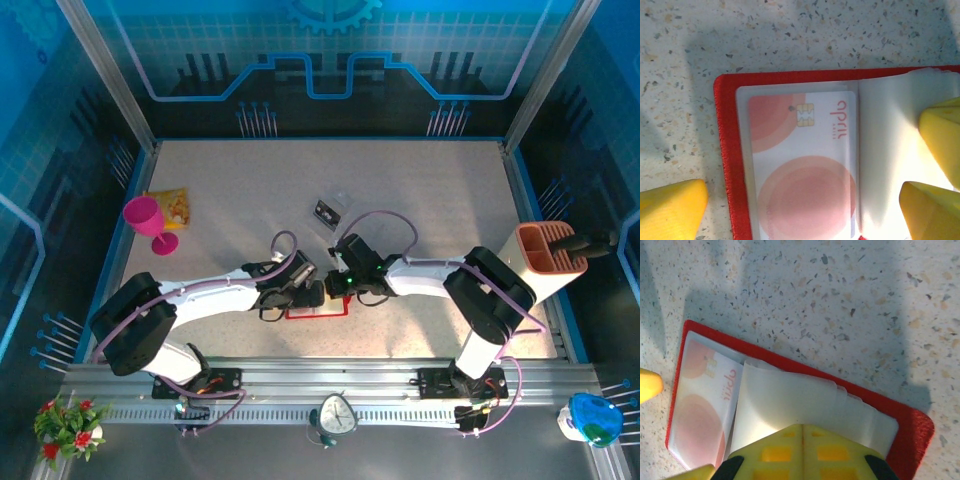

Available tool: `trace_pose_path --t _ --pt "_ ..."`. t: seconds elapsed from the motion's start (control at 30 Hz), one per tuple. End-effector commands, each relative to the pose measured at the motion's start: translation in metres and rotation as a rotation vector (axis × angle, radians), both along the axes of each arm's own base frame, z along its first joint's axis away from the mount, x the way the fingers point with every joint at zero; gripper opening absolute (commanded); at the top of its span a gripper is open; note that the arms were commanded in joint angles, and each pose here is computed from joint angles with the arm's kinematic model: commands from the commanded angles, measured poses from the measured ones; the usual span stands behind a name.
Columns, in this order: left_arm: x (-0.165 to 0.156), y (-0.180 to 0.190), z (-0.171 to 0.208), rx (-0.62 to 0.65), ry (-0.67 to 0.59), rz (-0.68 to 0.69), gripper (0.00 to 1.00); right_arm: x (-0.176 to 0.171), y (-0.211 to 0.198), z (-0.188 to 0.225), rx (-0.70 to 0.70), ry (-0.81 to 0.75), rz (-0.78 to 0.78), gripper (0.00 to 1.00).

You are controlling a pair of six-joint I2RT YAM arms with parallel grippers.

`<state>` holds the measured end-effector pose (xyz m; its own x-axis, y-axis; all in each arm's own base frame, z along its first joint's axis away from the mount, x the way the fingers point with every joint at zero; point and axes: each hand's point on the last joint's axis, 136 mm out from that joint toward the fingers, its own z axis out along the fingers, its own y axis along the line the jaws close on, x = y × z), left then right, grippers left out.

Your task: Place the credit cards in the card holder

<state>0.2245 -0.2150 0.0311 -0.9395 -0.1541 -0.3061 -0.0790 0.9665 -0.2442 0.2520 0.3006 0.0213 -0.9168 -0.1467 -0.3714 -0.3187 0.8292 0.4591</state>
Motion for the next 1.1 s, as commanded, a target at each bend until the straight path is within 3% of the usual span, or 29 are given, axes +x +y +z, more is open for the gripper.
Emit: trace_pose_path --t 0.0,0.37,0.5,0.77,1.07 --pt "0.006 -0.007 0.004 -0.004 -0.026 0.000 0.99 -0.013 -0.003 -0.018 -0.025 0.070 0.002 0.00" --pt "-0.003 0.002 -0.023 0.041 0.015 0.000 0.99 -0.012 0.003 -0.008 0.020 0.078 -0.007 0.00" --pt "-0.008 0.005 -0.029 0.041 0.026 0.001 0.92 -0.007 -0.002 0.006 0.038 0.052 -0.027 0.00" --pt "-0.011 0.006 -0.030 0.019 0.017 0.008 0.80 -0.002 -0.015 0.016 0.035 0.023 -0.069 0.25" --pt "-0.011 0.007 -0.028 0.014 0.008 0.007 0.80 -0.003 -0.003 0.009 0.078 0.066 -0.060 0.34"
